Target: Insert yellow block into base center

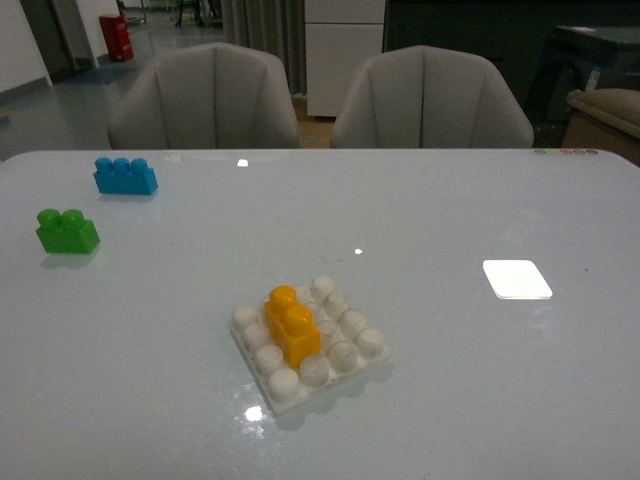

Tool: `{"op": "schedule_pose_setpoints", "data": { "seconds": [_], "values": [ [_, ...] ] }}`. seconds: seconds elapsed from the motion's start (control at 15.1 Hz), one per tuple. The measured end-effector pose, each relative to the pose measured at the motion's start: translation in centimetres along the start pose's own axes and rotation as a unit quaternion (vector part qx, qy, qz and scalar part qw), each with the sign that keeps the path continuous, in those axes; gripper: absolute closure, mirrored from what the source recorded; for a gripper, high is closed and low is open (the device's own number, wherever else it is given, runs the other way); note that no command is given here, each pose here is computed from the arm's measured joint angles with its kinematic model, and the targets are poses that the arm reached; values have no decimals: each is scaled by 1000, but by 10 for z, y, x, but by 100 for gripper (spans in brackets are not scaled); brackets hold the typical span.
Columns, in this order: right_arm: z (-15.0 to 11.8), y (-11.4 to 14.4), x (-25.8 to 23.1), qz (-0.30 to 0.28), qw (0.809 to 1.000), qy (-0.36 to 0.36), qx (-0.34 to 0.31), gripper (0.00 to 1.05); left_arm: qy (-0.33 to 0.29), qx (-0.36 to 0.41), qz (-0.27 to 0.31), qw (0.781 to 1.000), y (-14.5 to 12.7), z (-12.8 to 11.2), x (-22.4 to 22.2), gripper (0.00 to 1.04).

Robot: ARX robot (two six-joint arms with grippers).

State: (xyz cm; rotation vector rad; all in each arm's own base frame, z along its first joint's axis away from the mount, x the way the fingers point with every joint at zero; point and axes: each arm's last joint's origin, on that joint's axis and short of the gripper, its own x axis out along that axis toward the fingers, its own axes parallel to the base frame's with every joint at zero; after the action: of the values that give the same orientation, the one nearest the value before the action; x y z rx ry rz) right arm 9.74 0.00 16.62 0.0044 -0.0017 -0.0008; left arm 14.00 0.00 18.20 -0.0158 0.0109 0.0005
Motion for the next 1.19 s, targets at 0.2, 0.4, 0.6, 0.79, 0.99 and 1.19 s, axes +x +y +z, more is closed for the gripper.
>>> {"op": "schedule_pose_setpoints", "data": {
  "seconds": [0.2, 0.4, 0.6, 0.79, 0.99, 1.19],
  "values": [
    [0, 0, 0, 0, 1000, 0, 0, 6, -2, 0, 0, 1000, 0, -5, -9, 103],
    [0, 0, 0, 0, 1000, 0, 0, 6, -9, 0, 0, 1000, 0, -13, -15, 103],
    [0, 0, 0, 0, 1000, 0, 0, 6, -14, 1, 0, 1000, 0, -11, -21, 103],
    [0, 0, 0, 0, 1000, 0, 0, 6, -11, 1, 0, 1000, 0, -12, -26, 103],
    [0, 0, 0, 0, 1000, 0, 0, 6, -13, 1, 0, 1000, 0, -12, -32, 103],
    [0, 0, 0, 0, 1000, 0, 0, 6, -15, 1, -1, 1000, 0, -14, -42, 103]
  ]
}}
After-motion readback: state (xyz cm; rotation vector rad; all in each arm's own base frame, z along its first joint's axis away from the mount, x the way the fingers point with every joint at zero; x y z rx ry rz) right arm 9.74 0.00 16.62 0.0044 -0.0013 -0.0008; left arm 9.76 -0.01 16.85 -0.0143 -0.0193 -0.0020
